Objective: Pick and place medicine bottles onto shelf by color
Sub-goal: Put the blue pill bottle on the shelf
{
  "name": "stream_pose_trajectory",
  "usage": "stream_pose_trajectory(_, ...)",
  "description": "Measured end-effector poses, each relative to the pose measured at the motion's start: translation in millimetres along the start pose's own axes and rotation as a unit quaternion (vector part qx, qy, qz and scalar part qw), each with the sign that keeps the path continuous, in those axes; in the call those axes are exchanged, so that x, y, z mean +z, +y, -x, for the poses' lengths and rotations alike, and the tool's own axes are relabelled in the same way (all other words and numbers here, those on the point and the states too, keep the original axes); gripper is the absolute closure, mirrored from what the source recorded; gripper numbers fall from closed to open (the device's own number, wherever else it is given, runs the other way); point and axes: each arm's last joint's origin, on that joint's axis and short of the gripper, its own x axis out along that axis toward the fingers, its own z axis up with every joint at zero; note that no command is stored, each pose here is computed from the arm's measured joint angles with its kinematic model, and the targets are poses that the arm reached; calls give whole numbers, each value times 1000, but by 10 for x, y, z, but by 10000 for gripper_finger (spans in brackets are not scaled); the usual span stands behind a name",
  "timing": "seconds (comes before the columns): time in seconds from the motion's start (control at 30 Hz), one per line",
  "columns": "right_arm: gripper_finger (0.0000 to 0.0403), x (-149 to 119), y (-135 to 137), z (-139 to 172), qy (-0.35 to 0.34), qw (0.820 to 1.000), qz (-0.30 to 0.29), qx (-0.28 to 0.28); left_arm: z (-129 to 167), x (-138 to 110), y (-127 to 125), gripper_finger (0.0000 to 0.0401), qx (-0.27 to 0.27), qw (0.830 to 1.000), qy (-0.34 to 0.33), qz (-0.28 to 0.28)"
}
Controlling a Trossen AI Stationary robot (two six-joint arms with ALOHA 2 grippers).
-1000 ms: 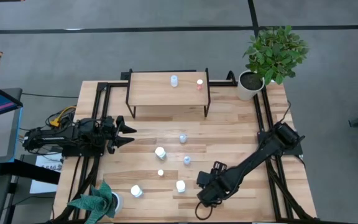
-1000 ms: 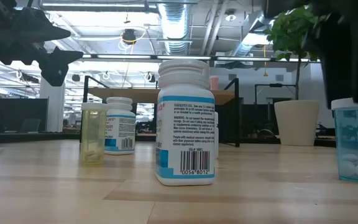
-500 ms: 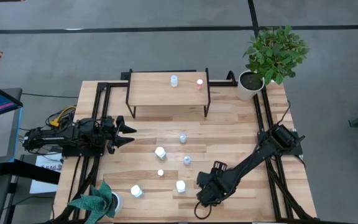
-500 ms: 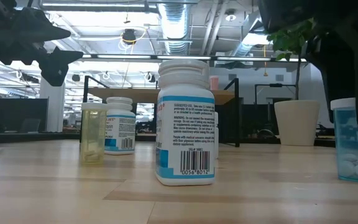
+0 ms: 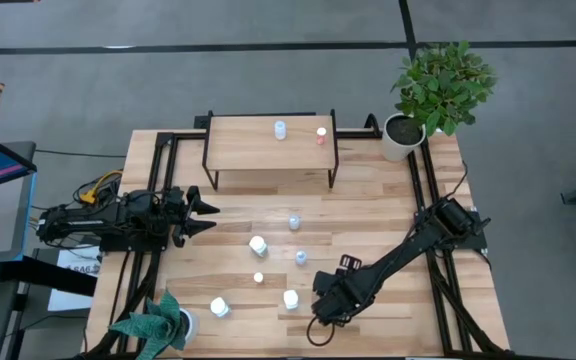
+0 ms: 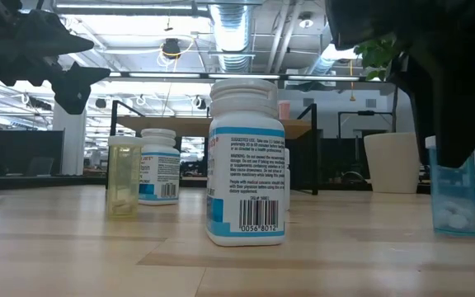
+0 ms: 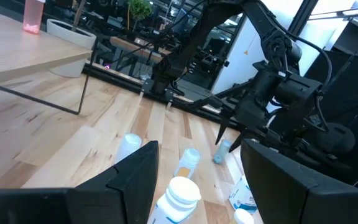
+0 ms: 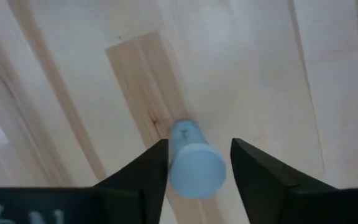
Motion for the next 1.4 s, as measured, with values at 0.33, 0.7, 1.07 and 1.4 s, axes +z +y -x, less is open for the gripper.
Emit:
stream_pose_trajectory(0.33,295,-8,-3,4,11,1000,13,5,0,0,0,184,0,1000,0,0)
stream_pose_trajectory(0.7,288,367,-205,541,23,994,108,-3,0,0,0,184,0,1000,0,0)
stream_pose_trajectory(1.07,286,1049,-1052,1157,-6,989,143,-44,0,0,0,184,0,1000,0,0)
stream_pose_trajectory(1.4,285,1568,-2166,1337,-48,989,117,-77,0,0,0,184,0,1000,0,0)
